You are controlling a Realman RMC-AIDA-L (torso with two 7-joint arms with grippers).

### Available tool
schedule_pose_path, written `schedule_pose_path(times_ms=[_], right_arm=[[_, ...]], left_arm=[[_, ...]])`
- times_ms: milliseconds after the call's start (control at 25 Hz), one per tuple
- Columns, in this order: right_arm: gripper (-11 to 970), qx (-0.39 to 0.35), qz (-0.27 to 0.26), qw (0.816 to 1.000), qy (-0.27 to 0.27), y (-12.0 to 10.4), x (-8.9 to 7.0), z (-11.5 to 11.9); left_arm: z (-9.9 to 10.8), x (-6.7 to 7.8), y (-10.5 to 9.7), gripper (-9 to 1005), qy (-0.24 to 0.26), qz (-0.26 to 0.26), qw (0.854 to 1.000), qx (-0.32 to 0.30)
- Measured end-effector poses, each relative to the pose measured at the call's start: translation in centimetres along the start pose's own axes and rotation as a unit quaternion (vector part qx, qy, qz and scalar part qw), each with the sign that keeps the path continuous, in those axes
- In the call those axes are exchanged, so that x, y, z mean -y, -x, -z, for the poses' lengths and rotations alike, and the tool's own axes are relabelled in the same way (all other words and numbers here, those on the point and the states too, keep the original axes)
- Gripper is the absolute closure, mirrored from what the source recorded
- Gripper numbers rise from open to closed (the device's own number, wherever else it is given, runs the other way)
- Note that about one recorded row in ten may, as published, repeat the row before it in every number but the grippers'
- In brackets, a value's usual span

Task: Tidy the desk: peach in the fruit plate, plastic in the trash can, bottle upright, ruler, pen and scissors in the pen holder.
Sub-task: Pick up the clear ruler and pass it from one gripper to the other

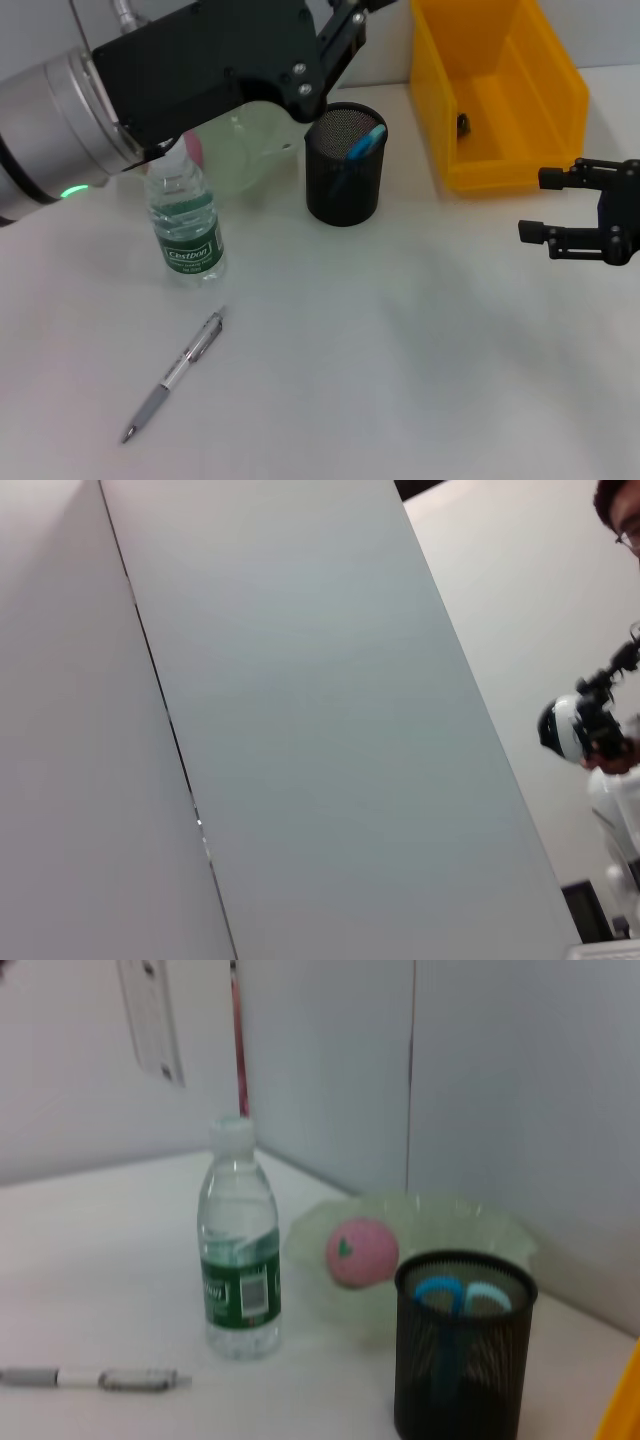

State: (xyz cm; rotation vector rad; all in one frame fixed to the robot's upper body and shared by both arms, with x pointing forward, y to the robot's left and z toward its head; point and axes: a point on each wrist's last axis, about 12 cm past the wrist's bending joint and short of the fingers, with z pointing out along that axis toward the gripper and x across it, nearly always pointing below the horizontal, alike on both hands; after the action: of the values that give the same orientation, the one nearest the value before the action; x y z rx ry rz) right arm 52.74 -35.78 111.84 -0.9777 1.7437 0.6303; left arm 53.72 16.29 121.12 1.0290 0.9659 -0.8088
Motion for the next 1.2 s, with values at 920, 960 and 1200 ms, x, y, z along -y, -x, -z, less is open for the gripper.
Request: schedule_pose_path(times_ms=[920, 960, 1200], right_arm=[[228, 0.119, 0.047, 0.991, 0.036, 0.4, -1.9, 0.5], [229, 0.119, 0.047, 0.991, 0.036, 0.4, -1.9, 0.5], [237, 0.144, 0.062, 0.986, 0.061, 1.4, -2.1, -0.1]], left_arm=[[-0.2, -0.2, -3.7, 956, -0.057, 0.067, 0.991, 0.103], [-0.2, -0.2, -3.6, 956, -0.057, 0.069, 0.99, 0.105], [0.1, 0.0, -4.3, 954, -0.05, 0.094, 0.989, 0.099]])
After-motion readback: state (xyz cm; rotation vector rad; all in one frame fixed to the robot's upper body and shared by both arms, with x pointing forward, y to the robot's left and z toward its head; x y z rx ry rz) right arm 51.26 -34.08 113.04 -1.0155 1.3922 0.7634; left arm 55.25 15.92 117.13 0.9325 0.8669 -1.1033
